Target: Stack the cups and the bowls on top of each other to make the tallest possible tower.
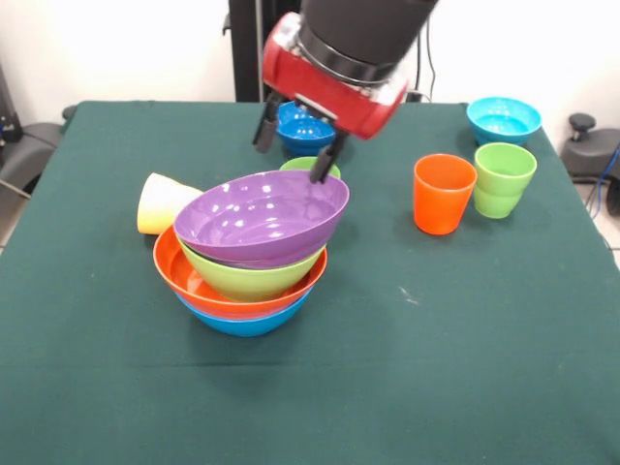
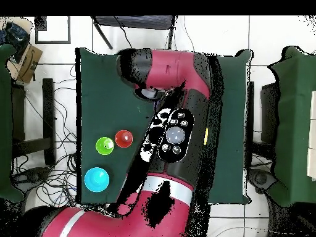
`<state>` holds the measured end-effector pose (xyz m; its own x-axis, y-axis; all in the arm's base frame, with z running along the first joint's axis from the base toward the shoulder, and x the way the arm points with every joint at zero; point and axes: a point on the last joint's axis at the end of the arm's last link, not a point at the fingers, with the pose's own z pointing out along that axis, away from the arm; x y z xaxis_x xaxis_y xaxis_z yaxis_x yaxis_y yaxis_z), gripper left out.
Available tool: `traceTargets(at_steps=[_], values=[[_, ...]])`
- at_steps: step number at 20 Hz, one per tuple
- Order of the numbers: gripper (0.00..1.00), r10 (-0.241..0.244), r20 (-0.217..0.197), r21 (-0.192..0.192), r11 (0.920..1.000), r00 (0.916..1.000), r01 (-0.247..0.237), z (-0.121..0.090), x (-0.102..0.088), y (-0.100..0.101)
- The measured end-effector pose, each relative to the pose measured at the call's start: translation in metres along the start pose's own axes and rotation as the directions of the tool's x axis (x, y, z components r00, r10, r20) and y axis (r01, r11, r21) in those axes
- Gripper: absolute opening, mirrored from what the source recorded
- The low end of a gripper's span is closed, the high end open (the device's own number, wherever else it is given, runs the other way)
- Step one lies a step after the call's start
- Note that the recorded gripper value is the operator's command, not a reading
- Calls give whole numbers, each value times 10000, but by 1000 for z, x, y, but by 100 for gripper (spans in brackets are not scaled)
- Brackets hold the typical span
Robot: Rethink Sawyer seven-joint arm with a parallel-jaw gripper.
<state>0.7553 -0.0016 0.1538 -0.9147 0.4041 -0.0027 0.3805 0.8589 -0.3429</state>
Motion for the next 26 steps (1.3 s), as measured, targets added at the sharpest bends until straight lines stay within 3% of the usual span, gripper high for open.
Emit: traceTargets(at_steps=[6,11,16,20,26], values=[[100,371,-119,-69,9993,9992,-372,13,-2,-25],[100,679,-298,-68,9977,9972,-681,38,7,-49],[100,741,-426,-66,9972,9963,-744,50,20,-55],[100,724,-824,-25,9973,9940,-729,61,43,-54],[100,599,-1064,2,9982,9925,-602,57,64,-48]])
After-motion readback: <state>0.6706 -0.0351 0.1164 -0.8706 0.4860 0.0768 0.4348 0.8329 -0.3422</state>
